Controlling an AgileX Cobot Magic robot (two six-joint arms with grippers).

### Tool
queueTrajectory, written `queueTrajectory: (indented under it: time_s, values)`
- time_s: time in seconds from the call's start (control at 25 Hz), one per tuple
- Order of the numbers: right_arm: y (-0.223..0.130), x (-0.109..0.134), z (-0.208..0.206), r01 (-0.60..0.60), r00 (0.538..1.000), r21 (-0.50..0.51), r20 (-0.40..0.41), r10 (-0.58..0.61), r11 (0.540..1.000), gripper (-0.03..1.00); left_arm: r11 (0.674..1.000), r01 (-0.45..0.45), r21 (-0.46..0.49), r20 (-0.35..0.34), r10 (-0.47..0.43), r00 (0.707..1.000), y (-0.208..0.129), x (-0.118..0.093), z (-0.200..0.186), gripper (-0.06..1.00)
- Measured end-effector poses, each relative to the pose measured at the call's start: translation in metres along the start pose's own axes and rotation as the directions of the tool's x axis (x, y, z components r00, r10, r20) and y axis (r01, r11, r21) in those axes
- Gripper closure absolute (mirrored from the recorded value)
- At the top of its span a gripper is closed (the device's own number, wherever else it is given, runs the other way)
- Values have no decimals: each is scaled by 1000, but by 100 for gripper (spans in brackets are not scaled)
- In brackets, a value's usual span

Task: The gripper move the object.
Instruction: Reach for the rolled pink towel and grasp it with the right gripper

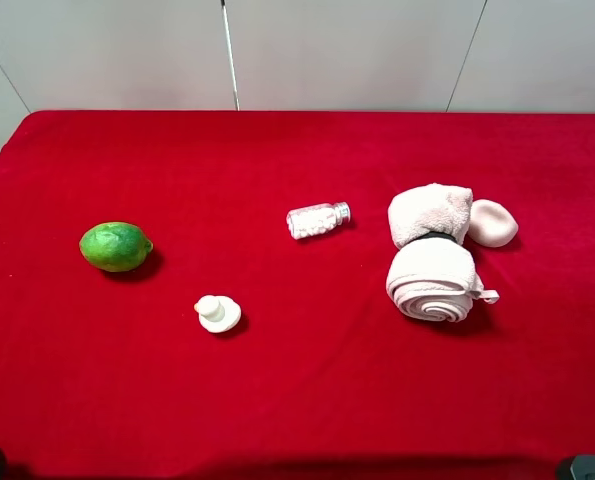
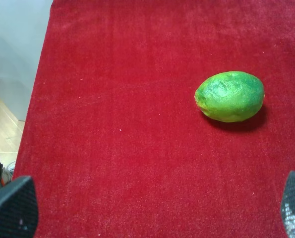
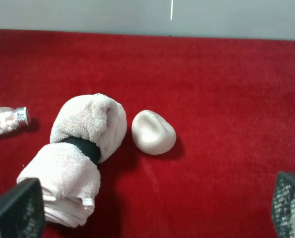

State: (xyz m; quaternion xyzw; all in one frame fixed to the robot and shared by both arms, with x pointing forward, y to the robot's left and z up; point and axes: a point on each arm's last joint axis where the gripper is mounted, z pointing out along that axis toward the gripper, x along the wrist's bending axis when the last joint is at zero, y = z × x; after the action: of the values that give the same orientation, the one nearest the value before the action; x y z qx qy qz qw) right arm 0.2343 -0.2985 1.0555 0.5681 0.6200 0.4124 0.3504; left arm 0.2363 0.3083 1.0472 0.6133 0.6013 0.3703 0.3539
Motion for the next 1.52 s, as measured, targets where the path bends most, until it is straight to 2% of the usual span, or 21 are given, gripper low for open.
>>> queueTrajectory:
  time_s: [0.6,1.2,1.52]
  values:
    - [2,0,3,0,1000,22,1,0,1000,27,1000,0,0,0,0,1000,0,0,0,-3]
    - [53,1,55,-3,1000,177,7,1,984,27,1000,0,0,0,0,1000,0,0,0,-3]
    - [65,2,96,-6,1000,228,8,5,974,27,1000,0,0,0,0,1000,0,0,0,-3]
